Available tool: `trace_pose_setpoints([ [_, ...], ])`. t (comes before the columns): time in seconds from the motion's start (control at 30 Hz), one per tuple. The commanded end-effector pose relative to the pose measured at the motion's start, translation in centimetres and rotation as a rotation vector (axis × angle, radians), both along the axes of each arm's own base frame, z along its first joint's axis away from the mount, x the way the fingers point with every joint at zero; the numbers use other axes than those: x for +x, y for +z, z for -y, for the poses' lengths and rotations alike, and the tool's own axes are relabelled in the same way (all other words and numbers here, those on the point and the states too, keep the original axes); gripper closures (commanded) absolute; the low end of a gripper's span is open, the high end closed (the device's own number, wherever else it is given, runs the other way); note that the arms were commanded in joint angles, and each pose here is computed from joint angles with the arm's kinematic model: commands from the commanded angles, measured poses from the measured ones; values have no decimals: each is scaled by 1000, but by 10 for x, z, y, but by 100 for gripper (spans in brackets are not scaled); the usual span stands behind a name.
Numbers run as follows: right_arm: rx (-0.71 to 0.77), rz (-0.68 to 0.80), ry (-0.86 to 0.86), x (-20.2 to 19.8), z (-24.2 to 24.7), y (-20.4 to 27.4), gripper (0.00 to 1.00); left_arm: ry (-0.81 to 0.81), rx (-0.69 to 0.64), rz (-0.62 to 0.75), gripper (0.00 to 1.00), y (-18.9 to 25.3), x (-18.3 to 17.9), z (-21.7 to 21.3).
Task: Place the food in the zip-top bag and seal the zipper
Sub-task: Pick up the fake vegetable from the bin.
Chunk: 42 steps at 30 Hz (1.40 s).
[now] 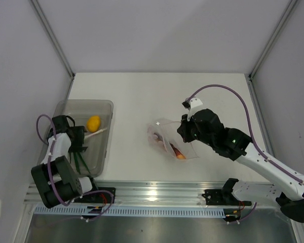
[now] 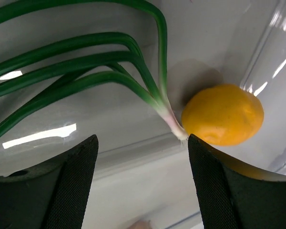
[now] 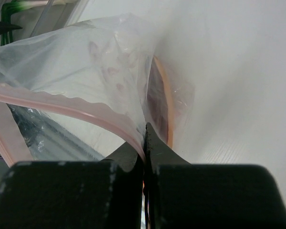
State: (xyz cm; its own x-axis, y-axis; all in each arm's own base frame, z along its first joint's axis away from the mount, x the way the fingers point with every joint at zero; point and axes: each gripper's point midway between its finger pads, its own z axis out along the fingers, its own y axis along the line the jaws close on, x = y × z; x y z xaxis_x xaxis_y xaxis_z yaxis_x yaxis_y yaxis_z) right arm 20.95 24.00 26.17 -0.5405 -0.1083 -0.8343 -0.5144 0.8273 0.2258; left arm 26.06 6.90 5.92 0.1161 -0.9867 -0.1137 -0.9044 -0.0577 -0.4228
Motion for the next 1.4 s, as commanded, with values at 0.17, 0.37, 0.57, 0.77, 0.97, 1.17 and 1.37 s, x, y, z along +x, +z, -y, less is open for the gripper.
trace_pose_setpoints([
  [0.17,-7,28,-12,1,15,1,100,79,-22,-18,23,-5,22,-18],
  [0.37,0,32,-12,2,15,2,100,138,31,-118,24,-16,13,-35],
  [0.57,12,29,-13,2,14,4,100,116,11,-147,37,-28,18,-34],
  [0.77,28,26,-16,1,14,8,100,99,20,-165,54,-35,20,-37],
  [0.97,44,20,-19,0,13,11,100,64,16,-127,92,-27,24,-34],
  [1.17,56,25,-33,1,14,18,100,7,52,-12,100,11,19,-24],
  [1.37,68,16,-33,3,9,23,100,-150,37,250,99,79,14,16],
])
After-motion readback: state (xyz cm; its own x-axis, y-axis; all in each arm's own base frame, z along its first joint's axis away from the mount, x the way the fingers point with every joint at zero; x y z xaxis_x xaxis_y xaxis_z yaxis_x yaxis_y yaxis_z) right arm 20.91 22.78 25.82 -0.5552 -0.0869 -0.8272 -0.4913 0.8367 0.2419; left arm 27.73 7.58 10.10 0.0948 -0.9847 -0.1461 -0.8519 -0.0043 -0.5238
